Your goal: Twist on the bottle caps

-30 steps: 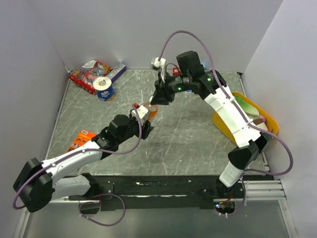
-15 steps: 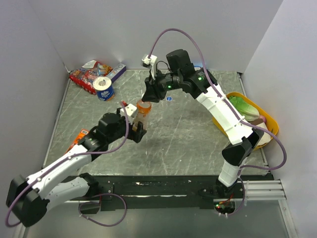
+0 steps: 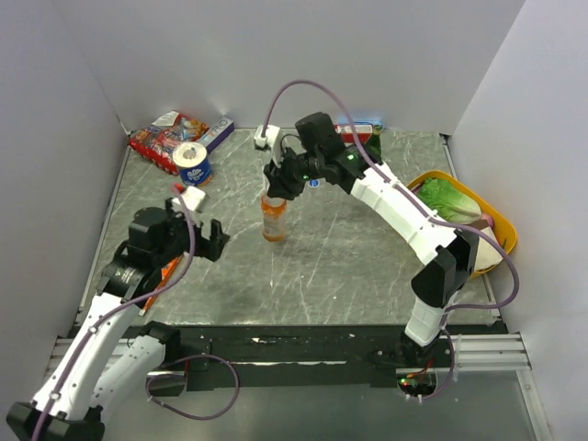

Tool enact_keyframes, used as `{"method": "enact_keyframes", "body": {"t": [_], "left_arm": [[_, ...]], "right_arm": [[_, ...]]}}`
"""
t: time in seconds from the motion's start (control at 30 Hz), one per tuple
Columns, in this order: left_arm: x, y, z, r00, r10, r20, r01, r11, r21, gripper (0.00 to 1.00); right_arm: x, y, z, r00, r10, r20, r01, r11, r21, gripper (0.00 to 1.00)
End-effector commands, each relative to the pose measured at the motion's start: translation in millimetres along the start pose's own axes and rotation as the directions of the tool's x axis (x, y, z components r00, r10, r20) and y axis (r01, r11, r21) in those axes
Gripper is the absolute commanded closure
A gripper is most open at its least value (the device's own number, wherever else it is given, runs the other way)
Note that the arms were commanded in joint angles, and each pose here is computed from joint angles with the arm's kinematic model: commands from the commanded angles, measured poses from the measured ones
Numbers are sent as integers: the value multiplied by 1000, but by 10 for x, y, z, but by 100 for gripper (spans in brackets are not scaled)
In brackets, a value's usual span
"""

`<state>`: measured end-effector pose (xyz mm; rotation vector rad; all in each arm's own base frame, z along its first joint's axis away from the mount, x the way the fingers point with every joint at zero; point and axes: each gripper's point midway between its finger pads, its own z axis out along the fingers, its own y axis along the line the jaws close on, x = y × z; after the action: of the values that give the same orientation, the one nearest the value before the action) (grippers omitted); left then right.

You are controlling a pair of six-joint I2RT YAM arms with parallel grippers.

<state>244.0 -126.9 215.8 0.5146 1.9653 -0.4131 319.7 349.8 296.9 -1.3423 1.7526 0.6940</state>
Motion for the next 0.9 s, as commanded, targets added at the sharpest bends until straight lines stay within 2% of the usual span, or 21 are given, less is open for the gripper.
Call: {"method": "enact_keyframes", "body": {"t": [0.0, 0.17, 0.27, 0.43, 0.53, 0.57, 0.63, 0.67, 0.77, 0.87], "left_arm": [[-158, 439, -23, 987, -128, 92, 141, 978, -152, 4], [-204, 774, -71, 955, -251, 158, 280, 938, -205, 4], [-183, 769, -86, 952, -267, 151, 293, 936, -194, 4], [-137, 768, -85, 954, -271, 132, 293, 936, -194, 4], [-163, 768, -74, 954, -268, 133, 289, 939, -185, 4], [-151, 774, -59, 954, -270, 129, 291, 939, -185, 4], [-161, 771, -50, 954, -271, 130, 291, 939, -180, 4], [-158, 762, -39, 954, -272, 128, 291, 941, -173, 4], [-157, 730, -28, 954, -274, 122, 291, 944, -154, 4], [-136, 713, -20, 954, -277, 116, 292, 945, -145, 4]], "right_arm": [[-73, -14, 67, 993, -111, 27, 110, 993, 35, 100], [27, 12, 201, 987, -153, 37, 152, 988, 37, 100], [102, 36, 243, 980, -192, 45, 190, 981, 49, 100], [384, 97, 362, 981, -192, -7, 192, 981, 33, 98], [454, 89, 383, 984, -174, -24, 175, 984, 35, 89], [456, 97, 385, 984, -174, -25, 175, 984, 33, 81], [461, 105, 393, 986, -163, -28, 164, 986, 36, 71], [467, 89, 397, 988, -150, -31, 152, 987, 46, 61], [437, 75, 392, 990, -138, -26, 140, 989, 56, 50], [396, 46, 382, 991, -135, -15, 136, 988, 68, 46]]}}
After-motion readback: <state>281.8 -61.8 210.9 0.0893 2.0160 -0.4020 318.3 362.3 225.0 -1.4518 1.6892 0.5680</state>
